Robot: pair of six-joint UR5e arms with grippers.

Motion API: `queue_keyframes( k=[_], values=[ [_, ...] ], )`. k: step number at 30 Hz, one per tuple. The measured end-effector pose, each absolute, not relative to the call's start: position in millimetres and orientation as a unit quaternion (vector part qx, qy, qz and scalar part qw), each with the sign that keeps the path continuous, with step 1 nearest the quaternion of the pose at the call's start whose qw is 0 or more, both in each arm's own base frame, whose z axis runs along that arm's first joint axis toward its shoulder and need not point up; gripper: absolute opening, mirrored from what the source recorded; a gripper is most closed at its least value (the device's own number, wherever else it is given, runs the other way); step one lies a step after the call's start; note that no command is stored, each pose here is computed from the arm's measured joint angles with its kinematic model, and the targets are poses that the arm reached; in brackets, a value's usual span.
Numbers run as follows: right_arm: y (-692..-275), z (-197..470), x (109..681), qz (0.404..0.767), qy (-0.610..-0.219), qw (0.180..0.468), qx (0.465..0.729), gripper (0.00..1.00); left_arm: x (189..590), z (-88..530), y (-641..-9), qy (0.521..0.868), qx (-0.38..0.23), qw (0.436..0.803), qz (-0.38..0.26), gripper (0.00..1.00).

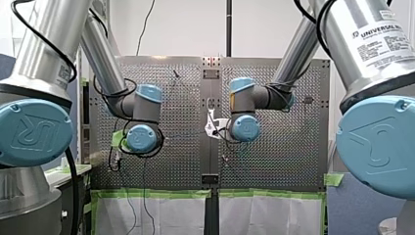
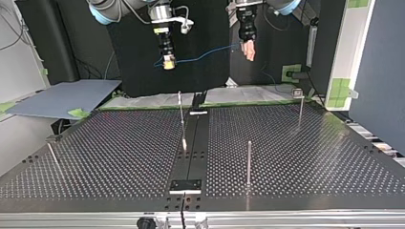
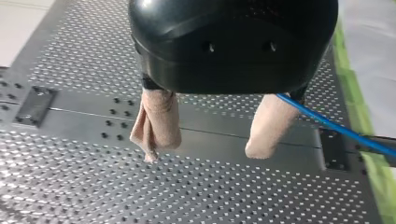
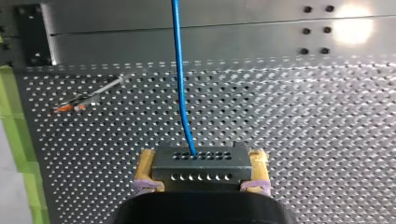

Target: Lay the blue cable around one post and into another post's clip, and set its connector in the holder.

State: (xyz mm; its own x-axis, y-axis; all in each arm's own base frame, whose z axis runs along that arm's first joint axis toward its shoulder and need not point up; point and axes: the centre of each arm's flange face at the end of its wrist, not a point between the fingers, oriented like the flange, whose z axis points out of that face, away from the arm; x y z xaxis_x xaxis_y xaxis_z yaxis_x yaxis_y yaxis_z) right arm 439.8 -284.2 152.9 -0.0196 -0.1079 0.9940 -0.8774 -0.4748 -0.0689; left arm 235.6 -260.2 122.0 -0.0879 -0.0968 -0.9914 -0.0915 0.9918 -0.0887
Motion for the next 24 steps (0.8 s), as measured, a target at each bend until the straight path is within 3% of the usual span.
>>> queue_keyframes(
  k=[16,24],
  values=[
    [-281,224,437,0.641,-0.383,0.333,0.576,0.0,243,158,-258,0.709,-0.087,0.7,-0.026,1.0],
    [-280,235,436,0.647,-0.38,0.335,0.57,0.0,246,159,-256,0.709,-0.09,0.699,-0.023,1.0]
  ],
)
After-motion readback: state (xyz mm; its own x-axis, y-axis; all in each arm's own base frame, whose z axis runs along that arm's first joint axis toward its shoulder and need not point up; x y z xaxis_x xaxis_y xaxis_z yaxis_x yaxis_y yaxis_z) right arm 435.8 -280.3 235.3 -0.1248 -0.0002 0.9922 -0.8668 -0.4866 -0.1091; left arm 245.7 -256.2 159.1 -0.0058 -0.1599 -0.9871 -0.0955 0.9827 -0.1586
